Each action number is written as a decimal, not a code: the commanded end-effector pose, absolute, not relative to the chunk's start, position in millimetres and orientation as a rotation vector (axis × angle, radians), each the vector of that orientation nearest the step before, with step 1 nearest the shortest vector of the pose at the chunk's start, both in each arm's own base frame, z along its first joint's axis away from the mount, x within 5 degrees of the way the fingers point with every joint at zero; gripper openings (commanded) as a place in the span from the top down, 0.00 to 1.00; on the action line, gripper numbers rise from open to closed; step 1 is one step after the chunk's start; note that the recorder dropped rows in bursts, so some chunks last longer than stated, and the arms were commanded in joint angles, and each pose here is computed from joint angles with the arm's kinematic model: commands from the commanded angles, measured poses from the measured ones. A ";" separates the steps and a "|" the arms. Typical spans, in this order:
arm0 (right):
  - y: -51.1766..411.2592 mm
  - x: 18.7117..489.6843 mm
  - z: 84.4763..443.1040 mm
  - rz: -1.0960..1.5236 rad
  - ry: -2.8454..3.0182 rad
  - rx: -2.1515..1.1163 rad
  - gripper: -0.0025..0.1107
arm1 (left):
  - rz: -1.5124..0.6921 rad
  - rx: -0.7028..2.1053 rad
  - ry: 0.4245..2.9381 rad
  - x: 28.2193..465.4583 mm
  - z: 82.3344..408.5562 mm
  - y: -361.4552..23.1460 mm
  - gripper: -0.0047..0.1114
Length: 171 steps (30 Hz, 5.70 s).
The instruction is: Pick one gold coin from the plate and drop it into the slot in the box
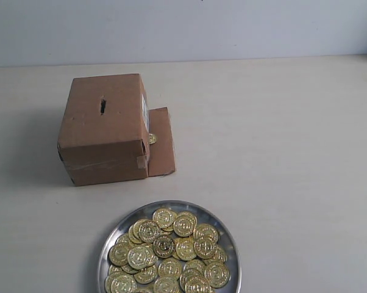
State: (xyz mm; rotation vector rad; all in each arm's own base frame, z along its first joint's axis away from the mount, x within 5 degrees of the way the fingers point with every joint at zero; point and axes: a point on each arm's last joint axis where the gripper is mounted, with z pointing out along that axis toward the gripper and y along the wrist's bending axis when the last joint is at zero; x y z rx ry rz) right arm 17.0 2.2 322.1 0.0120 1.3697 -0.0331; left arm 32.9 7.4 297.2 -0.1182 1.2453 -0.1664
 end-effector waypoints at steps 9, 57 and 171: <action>0.3 43.4 250.6 -0.033 1.590 0.021 0.98 | -0.157 -0.113 1.382 48.1 252.1 4.6 0.96; -3.9 54.7 187.9 -0.145 1.764 -0.050 0.98 | 1.010 1.474 1.253 53.3 183.7 -7.5 0.96; 1.5 54.9 188.4 -0.073 1.752 -0.136 0.98 | -0.172 0.126 1.835 52.0 181.4 -11.9 0.96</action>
